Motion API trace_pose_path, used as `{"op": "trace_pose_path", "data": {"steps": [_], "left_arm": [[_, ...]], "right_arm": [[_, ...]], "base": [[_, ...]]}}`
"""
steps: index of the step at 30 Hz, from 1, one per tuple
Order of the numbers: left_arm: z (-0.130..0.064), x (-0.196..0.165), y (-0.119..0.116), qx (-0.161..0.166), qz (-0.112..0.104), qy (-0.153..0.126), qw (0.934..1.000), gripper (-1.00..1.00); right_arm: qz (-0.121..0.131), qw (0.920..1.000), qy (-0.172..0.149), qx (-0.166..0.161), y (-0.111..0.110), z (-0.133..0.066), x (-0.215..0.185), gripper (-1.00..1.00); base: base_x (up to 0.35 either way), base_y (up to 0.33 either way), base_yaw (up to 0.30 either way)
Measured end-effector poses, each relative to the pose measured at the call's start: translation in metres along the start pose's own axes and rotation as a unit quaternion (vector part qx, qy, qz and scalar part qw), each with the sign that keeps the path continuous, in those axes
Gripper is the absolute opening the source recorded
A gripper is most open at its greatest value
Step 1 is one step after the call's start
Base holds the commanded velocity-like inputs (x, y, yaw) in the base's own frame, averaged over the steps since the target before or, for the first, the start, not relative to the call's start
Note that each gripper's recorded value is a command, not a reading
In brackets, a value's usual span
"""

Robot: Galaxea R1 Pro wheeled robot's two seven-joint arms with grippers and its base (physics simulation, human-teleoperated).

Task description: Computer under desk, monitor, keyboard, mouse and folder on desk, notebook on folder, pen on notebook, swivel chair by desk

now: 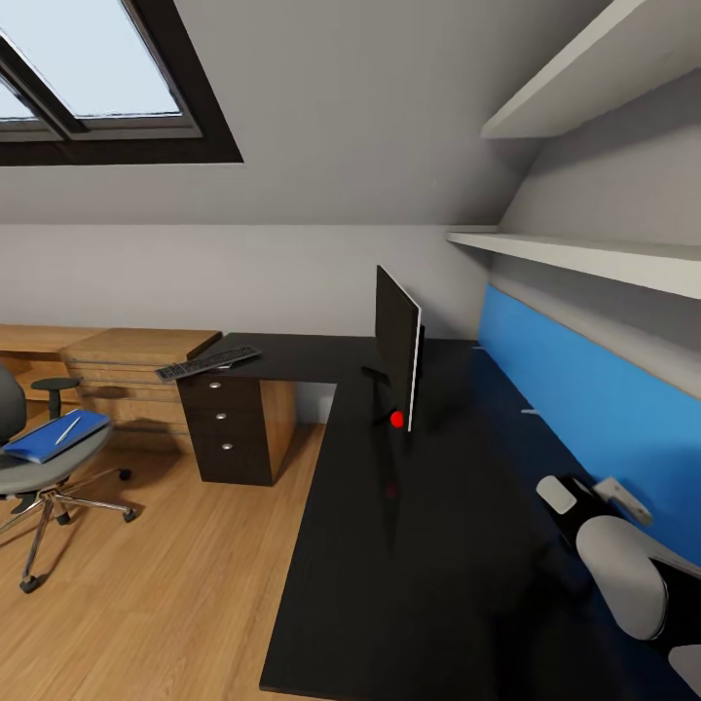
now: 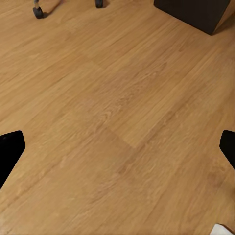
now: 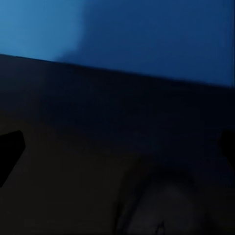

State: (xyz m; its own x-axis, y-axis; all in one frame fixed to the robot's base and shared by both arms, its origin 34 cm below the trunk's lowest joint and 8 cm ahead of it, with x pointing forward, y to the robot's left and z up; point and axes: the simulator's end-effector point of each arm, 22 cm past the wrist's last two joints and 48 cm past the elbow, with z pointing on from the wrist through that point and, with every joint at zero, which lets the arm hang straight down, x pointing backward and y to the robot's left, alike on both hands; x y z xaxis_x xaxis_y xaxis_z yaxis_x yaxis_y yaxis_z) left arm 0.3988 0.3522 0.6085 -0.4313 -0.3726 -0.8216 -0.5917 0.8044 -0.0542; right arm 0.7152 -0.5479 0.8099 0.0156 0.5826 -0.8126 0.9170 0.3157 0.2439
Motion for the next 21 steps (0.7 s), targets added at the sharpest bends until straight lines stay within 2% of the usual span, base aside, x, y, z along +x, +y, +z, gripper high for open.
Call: {"op": "trace_pose_path", "data": {"steps": [2, 4, 8, 21], "left_arm": [[0.000, 0.000, 0.000, 0.000, 0.000, 0.000, 1.0000, 1.00], [0.000, 0.000, 0.000, 0.000, 0.000, 0.000, 1.0000, 1.00], [0.000, -0.001, -0.001, 0.001, -0.001, -0.001, 1.0000, 1.00], [0.003, 0.003, -0.001, 0.003, -0.001, -0.001, 1.0000, 1.00]], "right_arm": [[-0.003, 1.0000, 0.005, 0.006, -0.002, 0.000, 0.003, 1.00], [-0.019, 0.9994, 0.026, 0.010, -0.005, -0.001, 0.013, 1.00], [-0.037, 0.9981, 0.048, 0.012, -0.006, -0.002, 0.022, 1.00], [-0.047, 0.9964, 0.069, 0.013, -0.008, 0.000, 0.035, 1.00]], "base": [[0.000, 0.000, 0.000], [0.000, 0.000, 0.000], [0.000, 0.000, 0.000], [0.000, 0.000, 0.000]]}}
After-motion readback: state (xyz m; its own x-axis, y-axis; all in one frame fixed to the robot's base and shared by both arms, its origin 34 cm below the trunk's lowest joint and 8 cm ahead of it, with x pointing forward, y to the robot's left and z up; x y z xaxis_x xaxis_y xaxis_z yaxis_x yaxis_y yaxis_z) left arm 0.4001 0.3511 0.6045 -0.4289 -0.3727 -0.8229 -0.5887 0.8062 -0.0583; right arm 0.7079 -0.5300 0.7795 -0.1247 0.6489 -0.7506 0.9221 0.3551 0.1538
